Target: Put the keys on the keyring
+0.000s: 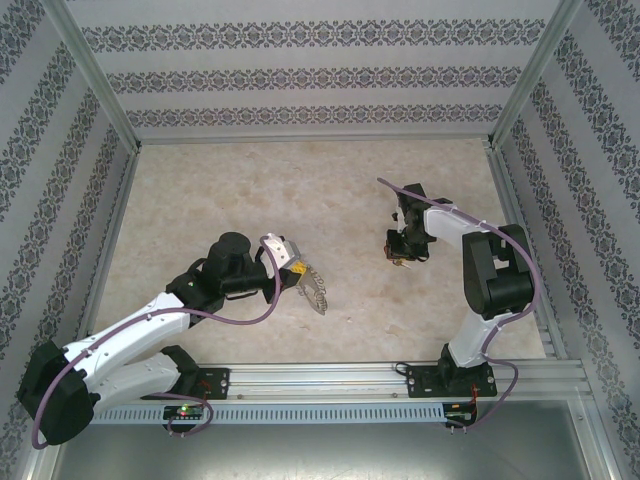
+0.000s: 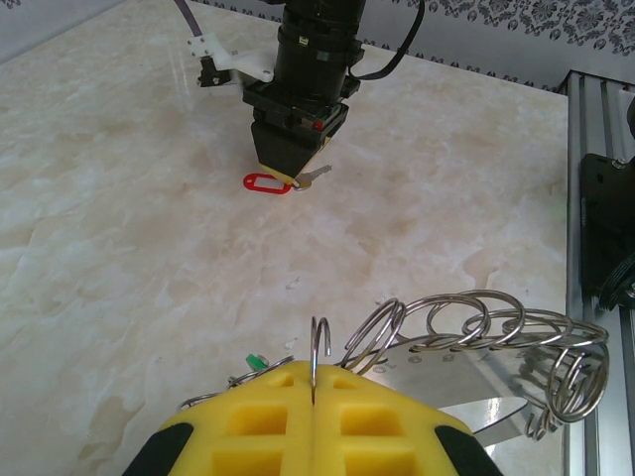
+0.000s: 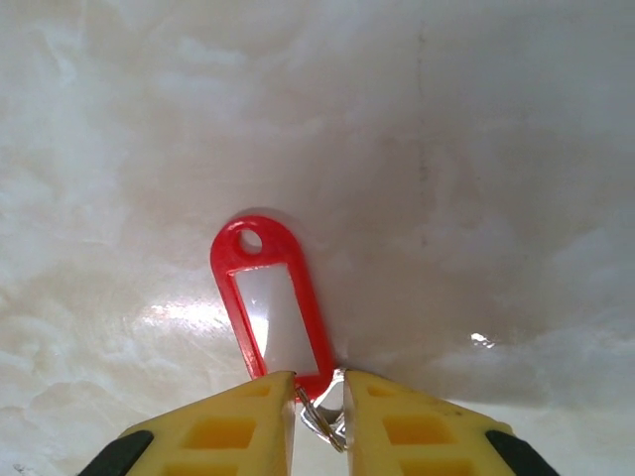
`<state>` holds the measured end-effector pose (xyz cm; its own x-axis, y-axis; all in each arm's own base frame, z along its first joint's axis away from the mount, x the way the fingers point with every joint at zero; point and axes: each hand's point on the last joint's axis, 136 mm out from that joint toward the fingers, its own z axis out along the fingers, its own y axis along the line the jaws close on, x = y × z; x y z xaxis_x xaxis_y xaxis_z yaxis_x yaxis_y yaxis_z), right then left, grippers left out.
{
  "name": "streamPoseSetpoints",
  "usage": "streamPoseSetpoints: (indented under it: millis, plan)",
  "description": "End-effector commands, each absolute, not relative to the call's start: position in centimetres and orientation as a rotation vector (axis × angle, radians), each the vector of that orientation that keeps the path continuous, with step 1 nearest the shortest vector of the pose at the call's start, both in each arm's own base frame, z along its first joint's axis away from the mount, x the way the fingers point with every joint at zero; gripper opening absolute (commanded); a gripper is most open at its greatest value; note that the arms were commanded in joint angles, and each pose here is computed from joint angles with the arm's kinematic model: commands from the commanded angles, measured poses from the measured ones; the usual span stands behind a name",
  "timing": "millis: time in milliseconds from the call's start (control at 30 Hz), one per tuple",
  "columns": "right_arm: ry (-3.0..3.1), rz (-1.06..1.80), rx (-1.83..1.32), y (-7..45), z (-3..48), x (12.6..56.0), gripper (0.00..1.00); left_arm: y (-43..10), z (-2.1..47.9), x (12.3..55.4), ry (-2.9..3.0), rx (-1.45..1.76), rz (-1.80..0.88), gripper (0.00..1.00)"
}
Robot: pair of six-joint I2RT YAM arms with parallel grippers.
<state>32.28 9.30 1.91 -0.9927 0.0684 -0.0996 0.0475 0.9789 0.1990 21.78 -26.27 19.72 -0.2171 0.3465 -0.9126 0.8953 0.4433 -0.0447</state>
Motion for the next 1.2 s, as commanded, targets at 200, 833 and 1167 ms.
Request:
streamPoseSetpoints:
  millis: [200,833,1167]
  plan:
    - [3.048,0.26,0.081,9.24,1.74,31.65,0.14,-26.23,20.68,21.92,1.751,1.04,-0.752,0.0]
    - [3.064,0.249,0.077,9.1,1.67,31.3,0.15,-26.47,20.45,22.05,1.759,1.045,-0.76,0.0]
    - [3.068,0.242,0.065,9.06,1.76,31.35,0.13,-26.53,20.39,22.08,1.762,1.047,-0.762,0.0]
